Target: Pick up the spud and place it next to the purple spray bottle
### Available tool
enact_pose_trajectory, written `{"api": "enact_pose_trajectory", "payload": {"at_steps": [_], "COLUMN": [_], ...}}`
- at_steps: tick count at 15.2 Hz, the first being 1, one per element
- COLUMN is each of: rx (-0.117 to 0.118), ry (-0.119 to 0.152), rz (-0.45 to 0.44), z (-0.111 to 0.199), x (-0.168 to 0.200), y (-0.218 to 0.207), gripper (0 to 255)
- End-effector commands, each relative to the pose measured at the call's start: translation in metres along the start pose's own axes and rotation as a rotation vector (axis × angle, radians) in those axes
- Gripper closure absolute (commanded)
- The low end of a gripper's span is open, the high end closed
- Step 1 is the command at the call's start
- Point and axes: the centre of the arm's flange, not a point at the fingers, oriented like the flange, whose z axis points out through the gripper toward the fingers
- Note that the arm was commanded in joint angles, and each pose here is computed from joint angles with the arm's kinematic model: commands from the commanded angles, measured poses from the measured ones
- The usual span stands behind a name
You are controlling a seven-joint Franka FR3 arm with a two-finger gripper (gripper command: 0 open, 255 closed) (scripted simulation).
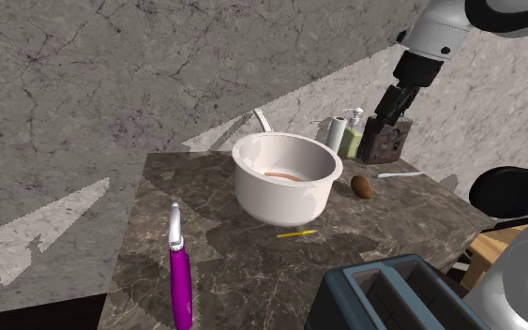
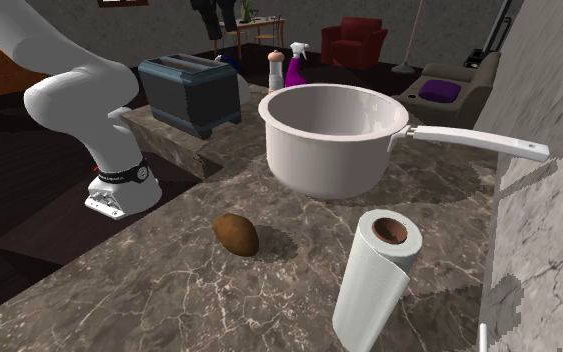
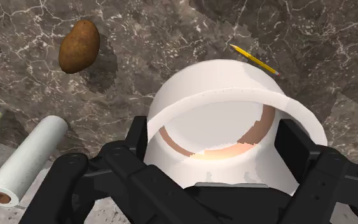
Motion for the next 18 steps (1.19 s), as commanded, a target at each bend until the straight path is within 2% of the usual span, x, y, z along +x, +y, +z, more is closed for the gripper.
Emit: {"api": "enact_pose_trajectory", "payload": {"at_steps": [1, 10, 18], "rx": [0.000, -0.068, -0.128], "ry": [0.000, -0.061, -0.115], "rz": [0.000, 0.195, 0.368], "z": [0.000, 0.096, 0.179], "x": [0.000, 0.035, 0.052], "y": [0.000, 0.057, 0.117], "gripper": [0, 0, 0]}}
